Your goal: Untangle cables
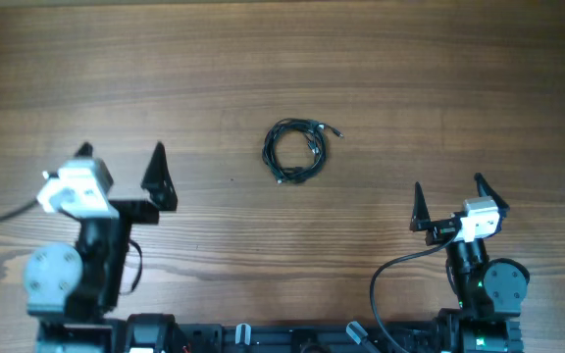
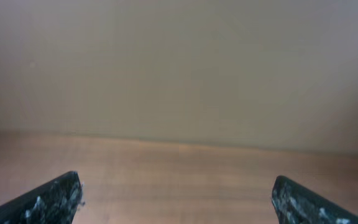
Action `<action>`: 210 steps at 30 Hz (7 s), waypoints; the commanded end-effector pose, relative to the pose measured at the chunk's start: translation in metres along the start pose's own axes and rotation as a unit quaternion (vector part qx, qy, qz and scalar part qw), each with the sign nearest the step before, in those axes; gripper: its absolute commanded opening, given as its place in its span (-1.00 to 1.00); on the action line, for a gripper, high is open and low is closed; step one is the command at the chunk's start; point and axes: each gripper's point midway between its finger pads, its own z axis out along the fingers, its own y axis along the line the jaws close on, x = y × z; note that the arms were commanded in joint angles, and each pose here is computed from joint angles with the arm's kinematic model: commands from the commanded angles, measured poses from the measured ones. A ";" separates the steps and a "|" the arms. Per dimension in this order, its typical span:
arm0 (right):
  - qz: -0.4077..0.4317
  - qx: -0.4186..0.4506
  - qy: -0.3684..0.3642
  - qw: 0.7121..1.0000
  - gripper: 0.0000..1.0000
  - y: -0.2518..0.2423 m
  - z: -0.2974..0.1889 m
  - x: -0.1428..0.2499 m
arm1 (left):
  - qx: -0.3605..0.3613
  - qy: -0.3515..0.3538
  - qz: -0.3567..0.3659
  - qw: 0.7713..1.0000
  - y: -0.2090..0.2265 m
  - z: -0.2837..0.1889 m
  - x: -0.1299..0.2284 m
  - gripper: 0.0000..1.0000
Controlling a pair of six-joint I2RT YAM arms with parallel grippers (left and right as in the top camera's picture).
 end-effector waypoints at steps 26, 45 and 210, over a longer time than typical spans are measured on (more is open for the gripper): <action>-0.005 -0.007 -0.006 1.000 0.99 0.002 -0.001 -0.003 | 0.027 0.127 0.093 0.987 -0.015 0.175 -0.094 1.00; 0.034 -0.034 -0.014 0.999 1.00 0.011 -0.001 -0.006 | 0.043 0.161 0.101 0.981 -0.018 0.172 -0.077 1.00; 0.159 -0.007 0.476 0.865 0.95 -0.053 0.177 -0.119 | 0.147 0.605 0.075 0.779 -0.140 0.206 0.296 0.95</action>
